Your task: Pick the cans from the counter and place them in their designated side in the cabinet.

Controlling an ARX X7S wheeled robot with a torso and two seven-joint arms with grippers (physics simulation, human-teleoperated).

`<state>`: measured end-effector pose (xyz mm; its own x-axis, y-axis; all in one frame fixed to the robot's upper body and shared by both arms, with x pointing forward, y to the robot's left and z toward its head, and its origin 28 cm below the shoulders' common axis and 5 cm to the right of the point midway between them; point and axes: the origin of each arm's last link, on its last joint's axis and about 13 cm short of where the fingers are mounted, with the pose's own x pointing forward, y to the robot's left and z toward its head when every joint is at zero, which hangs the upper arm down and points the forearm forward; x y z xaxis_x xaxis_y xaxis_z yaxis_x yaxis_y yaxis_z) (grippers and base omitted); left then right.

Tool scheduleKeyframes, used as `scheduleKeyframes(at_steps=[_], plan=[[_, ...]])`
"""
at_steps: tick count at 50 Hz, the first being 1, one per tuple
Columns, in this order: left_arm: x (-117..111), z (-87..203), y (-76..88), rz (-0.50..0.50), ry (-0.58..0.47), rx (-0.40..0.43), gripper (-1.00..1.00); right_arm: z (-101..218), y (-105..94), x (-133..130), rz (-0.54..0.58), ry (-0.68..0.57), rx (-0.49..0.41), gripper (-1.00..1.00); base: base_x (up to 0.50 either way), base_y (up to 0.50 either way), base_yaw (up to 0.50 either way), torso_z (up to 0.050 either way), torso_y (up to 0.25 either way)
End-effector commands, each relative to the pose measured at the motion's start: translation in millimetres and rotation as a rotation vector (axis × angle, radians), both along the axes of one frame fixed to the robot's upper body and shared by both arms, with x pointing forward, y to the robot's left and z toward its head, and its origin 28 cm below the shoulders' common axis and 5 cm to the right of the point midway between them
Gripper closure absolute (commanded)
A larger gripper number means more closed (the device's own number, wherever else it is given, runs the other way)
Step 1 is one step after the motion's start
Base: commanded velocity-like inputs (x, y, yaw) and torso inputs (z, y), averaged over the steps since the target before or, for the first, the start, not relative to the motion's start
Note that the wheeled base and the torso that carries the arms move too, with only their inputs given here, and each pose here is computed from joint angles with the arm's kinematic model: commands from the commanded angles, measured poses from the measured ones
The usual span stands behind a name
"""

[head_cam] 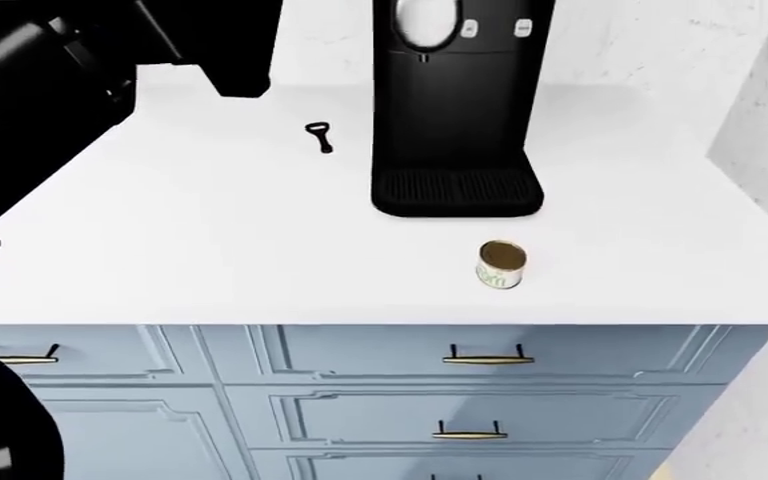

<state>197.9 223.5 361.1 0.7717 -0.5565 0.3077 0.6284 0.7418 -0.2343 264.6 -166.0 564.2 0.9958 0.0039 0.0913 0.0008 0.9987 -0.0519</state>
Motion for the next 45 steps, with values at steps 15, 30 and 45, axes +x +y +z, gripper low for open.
scheduleKeyframes(at_steps=[15,30,45], plan=[[0,0,-0.3,-0.006,-0.013,-0.008,-1.00,3,0.0,-3,0.003,-0.019,-0.009,1.00,0.16,-0.32,0.00,0.033,0.000],[-4,2,1.4,-0.003,-0.023,-0.008,-1.00,3,0.0,-3,0.003,-0.019,-0.009,1.00,0.35,-0.15,0.00,0.000,0.000],[-12,8,5.2,0.013,-0.062,-0.017,-1.00,3,0.0,-3,0.003,-0.019,-0.009,1.00,0.39,-0.11,0.00,0.029,0.000]])
